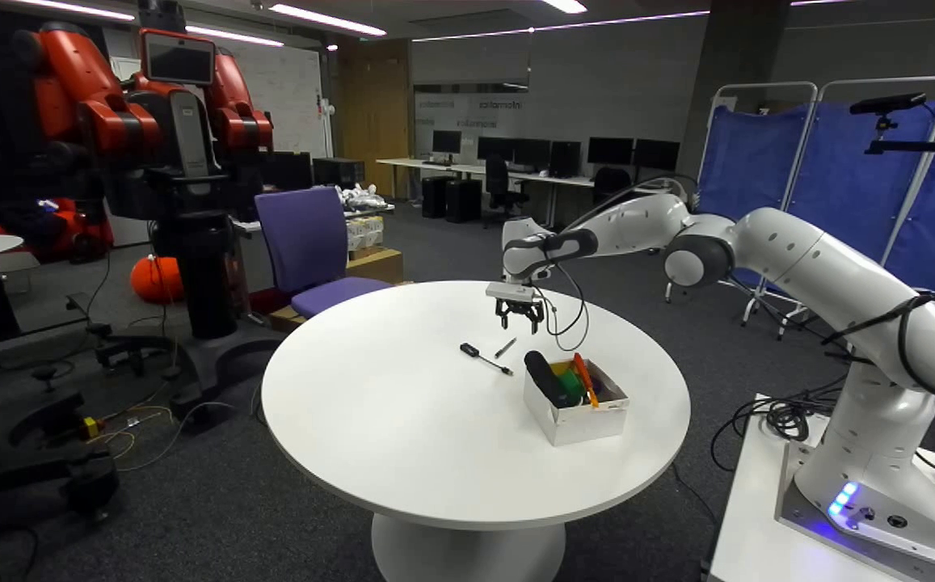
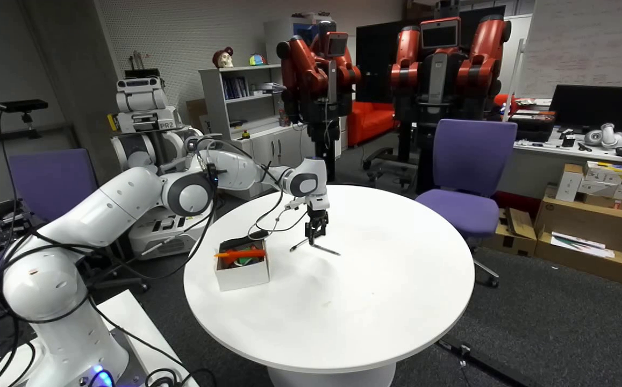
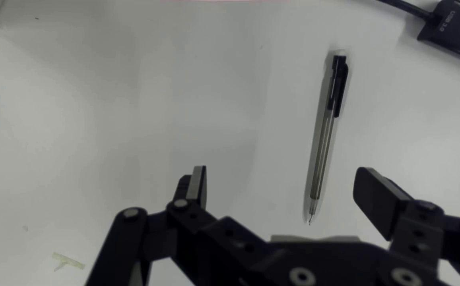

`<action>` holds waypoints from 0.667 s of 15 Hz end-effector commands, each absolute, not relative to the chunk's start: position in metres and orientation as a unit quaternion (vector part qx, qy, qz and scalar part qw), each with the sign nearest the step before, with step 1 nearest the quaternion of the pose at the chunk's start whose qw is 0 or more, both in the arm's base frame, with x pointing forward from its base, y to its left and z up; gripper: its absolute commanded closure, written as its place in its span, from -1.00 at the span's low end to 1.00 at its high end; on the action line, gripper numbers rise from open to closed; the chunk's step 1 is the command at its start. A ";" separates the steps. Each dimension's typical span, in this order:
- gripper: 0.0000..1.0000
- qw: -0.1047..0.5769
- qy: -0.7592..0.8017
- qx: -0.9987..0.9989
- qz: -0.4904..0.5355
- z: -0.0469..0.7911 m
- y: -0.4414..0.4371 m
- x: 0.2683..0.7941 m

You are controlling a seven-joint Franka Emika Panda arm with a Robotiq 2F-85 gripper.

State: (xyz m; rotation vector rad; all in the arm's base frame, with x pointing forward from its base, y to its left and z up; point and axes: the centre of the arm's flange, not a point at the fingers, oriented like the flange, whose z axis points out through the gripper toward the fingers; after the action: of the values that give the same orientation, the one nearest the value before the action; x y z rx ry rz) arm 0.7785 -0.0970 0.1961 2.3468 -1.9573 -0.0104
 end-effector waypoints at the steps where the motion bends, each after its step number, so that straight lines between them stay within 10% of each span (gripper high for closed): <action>1: -1.00 0.054 -0.640 0.766 -0.009 0.198 -0.100 0.795; 10: -1.00 0.079 -0.638 0.766 -0.010 0.174 -0.099 0.797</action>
State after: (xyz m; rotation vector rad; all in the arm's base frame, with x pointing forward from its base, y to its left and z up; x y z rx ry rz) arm 0.7773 -0.0952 0.1735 2.3292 -1.9148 -0.0418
